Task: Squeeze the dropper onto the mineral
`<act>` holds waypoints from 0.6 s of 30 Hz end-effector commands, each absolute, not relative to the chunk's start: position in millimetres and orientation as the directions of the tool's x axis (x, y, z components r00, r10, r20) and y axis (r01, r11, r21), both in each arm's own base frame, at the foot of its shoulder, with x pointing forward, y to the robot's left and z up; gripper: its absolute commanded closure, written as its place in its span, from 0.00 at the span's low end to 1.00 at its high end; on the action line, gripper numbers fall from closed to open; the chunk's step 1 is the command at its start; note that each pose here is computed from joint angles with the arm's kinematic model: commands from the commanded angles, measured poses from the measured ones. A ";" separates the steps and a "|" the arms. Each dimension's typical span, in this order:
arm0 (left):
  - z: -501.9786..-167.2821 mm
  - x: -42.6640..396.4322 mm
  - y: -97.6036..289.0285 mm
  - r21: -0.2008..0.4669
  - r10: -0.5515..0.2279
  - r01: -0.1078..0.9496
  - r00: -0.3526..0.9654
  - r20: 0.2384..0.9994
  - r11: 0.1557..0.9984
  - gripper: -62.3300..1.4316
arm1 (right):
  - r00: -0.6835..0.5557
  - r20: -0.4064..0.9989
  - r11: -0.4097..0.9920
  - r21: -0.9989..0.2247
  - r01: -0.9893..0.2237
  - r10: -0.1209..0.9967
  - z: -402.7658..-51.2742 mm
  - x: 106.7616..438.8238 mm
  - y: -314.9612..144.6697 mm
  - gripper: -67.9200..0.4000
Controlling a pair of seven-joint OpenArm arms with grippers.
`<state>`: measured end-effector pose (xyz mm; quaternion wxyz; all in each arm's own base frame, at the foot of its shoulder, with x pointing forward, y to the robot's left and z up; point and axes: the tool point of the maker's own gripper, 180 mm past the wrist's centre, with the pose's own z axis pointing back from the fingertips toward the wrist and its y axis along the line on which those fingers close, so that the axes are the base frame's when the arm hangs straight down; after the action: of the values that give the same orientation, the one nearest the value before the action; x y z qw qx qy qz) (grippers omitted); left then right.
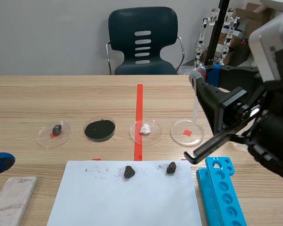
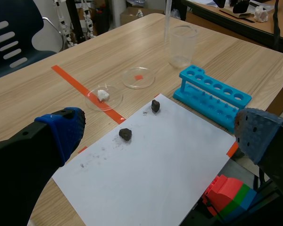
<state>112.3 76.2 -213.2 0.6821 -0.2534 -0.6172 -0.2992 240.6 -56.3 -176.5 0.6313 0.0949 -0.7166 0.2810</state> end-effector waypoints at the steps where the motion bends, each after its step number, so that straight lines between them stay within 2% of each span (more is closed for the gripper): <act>1: -207.9 112.9 74.7 0.016 -0.071 0.717 0.047 0.996 0.697 0.00 | -0.211 0.955 0.826 -0.287 -0.485 0.208 -168.8 242.0 -57.1 0.88; 18: -207.9 112.9 74.7 0.016 -0.071 0.717 0.047 0.996 0.697 0.00 | -0.216 0.954 0.826 -0.290 -0.484 0.208 -167.4 242.9 -57.0 0.88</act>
<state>112.3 76.2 -213.2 0.6821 -0.2534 -0.6172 -0.2992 240.6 -56.3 -176.4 0.6312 0.0948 -0.7167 0.2810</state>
